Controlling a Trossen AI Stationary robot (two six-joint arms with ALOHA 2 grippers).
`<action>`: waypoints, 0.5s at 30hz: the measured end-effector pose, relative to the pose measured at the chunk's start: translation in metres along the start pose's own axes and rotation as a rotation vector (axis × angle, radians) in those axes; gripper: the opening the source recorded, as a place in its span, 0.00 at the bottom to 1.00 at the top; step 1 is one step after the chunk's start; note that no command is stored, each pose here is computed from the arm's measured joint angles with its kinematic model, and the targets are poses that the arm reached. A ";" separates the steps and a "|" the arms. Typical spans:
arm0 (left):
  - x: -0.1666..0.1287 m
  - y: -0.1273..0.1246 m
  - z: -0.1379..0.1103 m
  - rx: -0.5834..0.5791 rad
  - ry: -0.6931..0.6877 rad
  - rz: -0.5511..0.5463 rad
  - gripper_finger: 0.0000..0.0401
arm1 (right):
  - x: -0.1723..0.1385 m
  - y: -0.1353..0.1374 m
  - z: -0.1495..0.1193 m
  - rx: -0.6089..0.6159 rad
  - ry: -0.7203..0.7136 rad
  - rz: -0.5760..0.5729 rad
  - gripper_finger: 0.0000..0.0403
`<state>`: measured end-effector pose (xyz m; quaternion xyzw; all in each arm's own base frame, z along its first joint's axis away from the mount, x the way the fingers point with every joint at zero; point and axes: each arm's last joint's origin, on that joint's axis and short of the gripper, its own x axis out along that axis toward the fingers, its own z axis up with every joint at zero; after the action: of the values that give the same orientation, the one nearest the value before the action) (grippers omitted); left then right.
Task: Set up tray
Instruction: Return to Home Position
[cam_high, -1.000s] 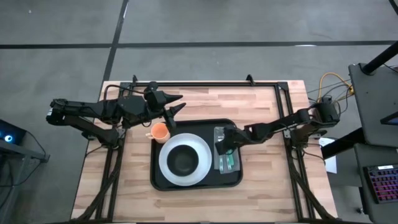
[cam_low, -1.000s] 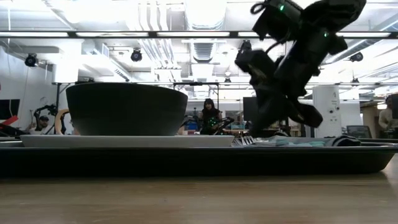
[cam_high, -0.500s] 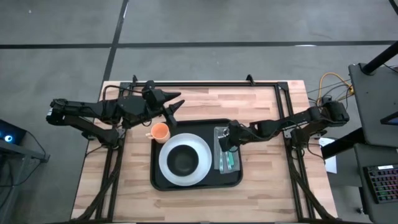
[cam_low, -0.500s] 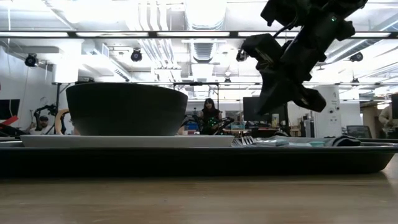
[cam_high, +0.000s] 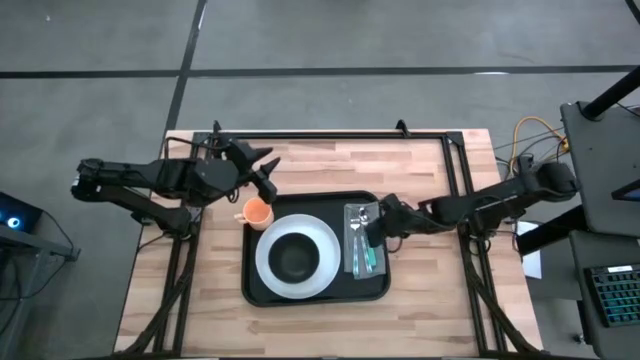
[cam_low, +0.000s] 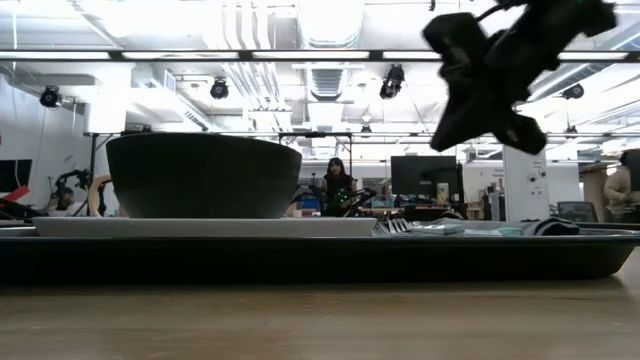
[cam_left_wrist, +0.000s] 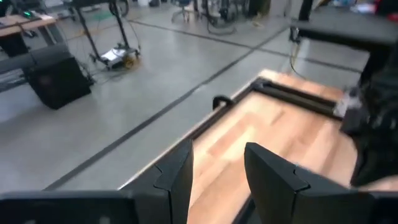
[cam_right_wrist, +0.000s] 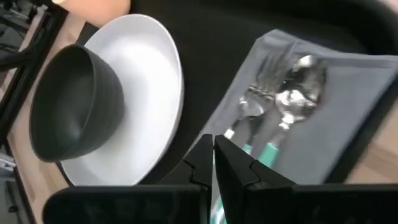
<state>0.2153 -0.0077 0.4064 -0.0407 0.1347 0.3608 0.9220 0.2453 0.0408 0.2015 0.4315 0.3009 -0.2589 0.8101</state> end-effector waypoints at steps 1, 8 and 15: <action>-0.001 0.001 -0.003 0.008 0.012 -0.012 0.32 | -0.004 -0.003 -0.002 -0.003 -0.015 0.000 0.02; 0.024 0.002 -0.032 0.017 0.086 -0.208 0.32 | -0.031 -0.036 -0.002 0.014 -0.154 -0.020 0.02; 0.073 0.003 -0.068 -0.065 0.009 -0.410 0.31 | -0.046 -0.055 0.018 -0.083 -0.267 -0.017 0.02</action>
<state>0.2500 0.0302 0.3211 -0.0986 0.1162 0.1696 0.9737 0.1809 0.0057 0.2122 0.3566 0.2047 -0.3084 0.8578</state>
